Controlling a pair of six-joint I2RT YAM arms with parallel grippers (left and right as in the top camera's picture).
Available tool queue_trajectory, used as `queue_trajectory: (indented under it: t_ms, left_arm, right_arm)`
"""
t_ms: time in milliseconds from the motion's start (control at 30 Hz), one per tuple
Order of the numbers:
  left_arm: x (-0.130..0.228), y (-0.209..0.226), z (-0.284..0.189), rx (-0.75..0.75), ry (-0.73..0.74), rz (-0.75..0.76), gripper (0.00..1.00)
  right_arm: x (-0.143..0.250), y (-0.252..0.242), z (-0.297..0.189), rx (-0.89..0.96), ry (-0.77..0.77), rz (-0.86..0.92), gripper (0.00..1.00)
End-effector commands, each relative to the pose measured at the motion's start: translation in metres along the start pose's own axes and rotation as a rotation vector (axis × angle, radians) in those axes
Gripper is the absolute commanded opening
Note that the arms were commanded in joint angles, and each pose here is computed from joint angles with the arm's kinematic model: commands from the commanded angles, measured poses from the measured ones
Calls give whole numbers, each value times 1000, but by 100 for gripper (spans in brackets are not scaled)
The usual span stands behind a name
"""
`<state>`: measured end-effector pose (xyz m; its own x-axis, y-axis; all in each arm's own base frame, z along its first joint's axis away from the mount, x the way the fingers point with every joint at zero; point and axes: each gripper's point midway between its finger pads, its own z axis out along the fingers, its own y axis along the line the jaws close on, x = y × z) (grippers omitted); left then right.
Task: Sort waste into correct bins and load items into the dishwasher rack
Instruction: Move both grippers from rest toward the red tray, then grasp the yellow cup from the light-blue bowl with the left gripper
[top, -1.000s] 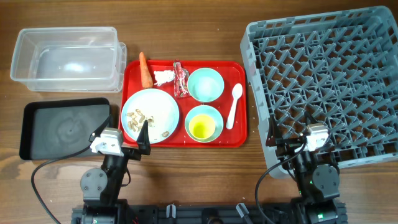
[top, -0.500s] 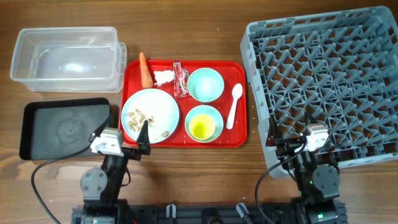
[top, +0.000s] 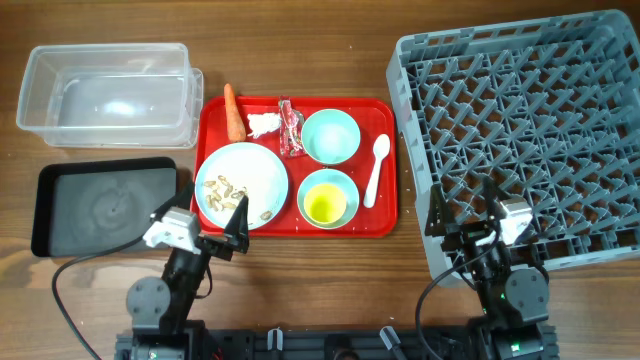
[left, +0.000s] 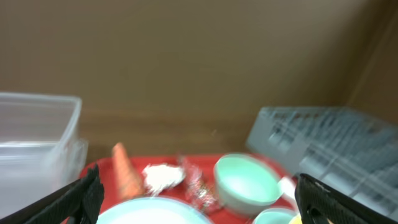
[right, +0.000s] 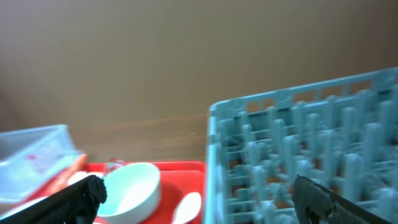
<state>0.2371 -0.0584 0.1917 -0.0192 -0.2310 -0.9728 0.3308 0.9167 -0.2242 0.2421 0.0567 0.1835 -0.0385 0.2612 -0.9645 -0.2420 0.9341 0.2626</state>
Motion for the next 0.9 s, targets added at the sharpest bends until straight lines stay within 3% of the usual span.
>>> queue_trajectory:
  t_ms: [0,200,467,667,800,867]
  left_arm:
    - [-32,-13,-4,44,-61,-153,100]
    - [-74,-16,6,-26,62,-242,100]
    - [-118,-19,72,-107,490,-388,100]
    - [-107,-23,119,-151,771,-492,100]
    - [-79,-46,133,-23,918,-627,100]
    - [-60,-55,133,-16,996,-644,87]
  right_arm:
    - [-44,30,-9,-124,-56,69,100]
    - [-108,47,-14,-105,-17,0,100]
    - [-111,46,39,17,444,41,100]
    - [-107,51,92,2,681,11,100]
    - [-95,56,116,-36,752,43,100]
    - [-89,50,123,-12,766,44,100]
